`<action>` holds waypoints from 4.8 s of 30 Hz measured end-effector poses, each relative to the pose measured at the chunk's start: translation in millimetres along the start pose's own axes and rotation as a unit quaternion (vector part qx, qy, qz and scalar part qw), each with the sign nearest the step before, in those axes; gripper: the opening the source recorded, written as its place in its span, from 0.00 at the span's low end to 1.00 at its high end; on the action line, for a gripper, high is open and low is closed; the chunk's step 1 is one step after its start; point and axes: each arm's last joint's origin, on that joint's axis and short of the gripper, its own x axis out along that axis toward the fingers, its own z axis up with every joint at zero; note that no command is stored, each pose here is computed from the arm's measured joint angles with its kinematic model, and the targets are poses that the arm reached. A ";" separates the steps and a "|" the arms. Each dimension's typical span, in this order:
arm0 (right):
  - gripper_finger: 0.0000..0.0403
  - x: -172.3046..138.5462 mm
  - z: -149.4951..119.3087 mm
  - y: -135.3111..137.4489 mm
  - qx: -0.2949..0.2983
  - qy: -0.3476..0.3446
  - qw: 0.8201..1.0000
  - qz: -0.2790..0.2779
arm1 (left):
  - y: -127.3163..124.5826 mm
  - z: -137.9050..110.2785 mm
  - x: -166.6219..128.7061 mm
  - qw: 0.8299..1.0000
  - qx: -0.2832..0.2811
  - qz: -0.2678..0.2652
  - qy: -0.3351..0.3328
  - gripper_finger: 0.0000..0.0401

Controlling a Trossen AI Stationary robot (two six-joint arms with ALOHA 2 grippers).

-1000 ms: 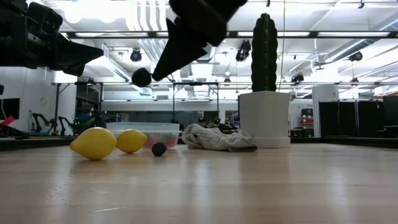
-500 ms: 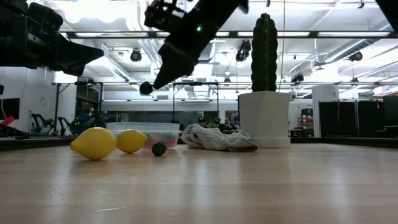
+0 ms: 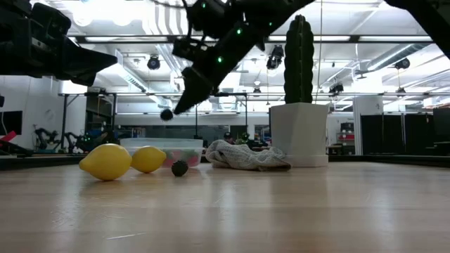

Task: Pick and placing Produce into tupperware
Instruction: Put the black cherry into the transparent container, then put the bottom yellow lemon into the transparent container

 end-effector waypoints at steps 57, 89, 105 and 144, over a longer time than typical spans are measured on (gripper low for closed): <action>0.27 -16.3 -1.9 21.5 0.040 0.029 0.987 0.155 | -0.3 -1.7 0.5 1.000 0.000 -0.002 0.009 0.00; 0.46 -39.4 -1.4 96.8 0.000 0.065 0.993 0.102 | -0.4 -3.0 0.4 1.000 0.002 -0.002 0.016 0.00; 0.03 -198.8 3.1 89.0 -0.064 -0.105 0.988 0.096 | -0.5 -3.0 0.4 1.000 0.002 -0.003 0.016 0.00; 0.02 -241.4 -164.6 73.6 -0.034 -0.346 0.937 -0.008 | -0.6 61.7 -15.1 0.941 0.058 -0.111 -0.314 0.00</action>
